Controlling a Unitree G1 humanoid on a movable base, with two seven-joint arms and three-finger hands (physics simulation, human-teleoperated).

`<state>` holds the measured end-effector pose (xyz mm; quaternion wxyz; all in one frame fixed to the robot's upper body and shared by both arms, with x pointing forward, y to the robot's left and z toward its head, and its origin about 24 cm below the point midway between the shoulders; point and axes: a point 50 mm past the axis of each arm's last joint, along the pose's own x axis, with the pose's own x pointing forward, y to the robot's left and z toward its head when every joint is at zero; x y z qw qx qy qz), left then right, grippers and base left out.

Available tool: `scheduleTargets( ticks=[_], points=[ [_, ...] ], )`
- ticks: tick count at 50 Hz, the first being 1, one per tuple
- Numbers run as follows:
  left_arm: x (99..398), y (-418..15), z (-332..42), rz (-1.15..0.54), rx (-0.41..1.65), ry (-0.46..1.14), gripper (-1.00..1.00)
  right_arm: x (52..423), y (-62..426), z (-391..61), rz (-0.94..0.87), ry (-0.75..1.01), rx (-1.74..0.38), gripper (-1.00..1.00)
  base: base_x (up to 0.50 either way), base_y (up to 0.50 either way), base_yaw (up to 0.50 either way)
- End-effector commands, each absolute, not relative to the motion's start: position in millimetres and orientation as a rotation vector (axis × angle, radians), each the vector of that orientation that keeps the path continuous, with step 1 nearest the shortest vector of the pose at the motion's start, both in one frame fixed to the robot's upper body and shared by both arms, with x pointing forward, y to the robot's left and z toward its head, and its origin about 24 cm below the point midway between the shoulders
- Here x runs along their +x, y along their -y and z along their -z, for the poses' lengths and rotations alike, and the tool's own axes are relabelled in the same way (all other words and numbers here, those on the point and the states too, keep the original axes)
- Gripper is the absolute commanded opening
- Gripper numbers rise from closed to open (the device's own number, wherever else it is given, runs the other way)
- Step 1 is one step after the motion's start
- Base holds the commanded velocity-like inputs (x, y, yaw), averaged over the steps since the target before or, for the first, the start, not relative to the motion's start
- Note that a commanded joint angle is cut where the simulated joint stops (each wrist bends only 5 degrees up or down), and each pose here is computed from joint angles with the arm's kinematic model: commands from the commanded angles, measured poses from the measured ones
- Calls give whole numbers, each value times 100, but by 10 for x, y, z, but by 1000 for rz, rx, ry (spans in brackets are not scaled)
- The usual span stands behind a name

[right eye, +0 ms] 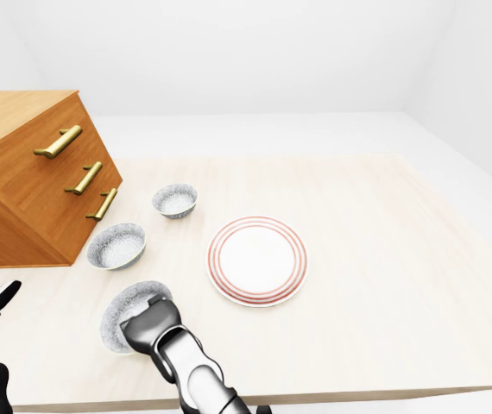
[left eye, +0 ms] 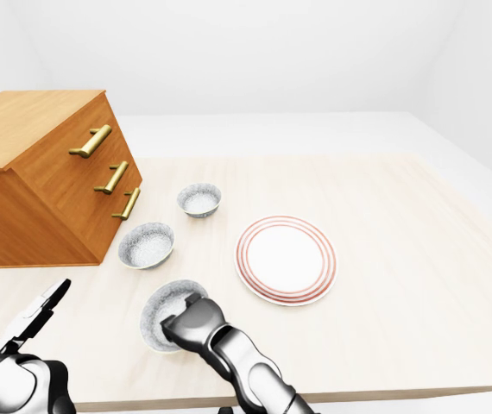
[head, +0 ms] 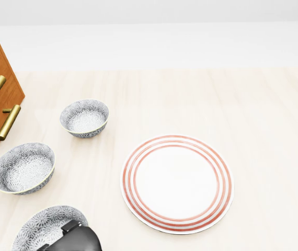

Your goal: Put the bowl at the front on the plate.

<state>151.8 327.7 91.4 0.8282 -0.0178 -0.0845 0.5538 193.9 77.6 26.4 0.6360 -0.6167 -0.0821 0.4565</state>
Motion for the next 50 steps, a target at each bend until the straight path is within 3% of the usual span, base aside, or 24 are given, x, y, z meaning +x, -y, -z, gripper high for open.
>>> scheduleTargets(
  ticks=[1,10,32,50],
  points=[
    [1526,-3276,-908,-1174,-39,177,100,1916,-727,-226,-1075,133,-1434,-100,0,0,0],
    [1528,-3272,-888,-1173,-36,167,100,2000,-679,-487,-988,187,-1541,-100,0,0,0],
    [1537,-3267,-888,-1170,-21,164,100,2356,-612,-1044,-784,296,-1582,-100,0,0,0],
    [1562,-3263,-848,-1167,-6,142,100,2421,-408,-1127,-671,272,-1625,-100,0,0,0]
  ],
)
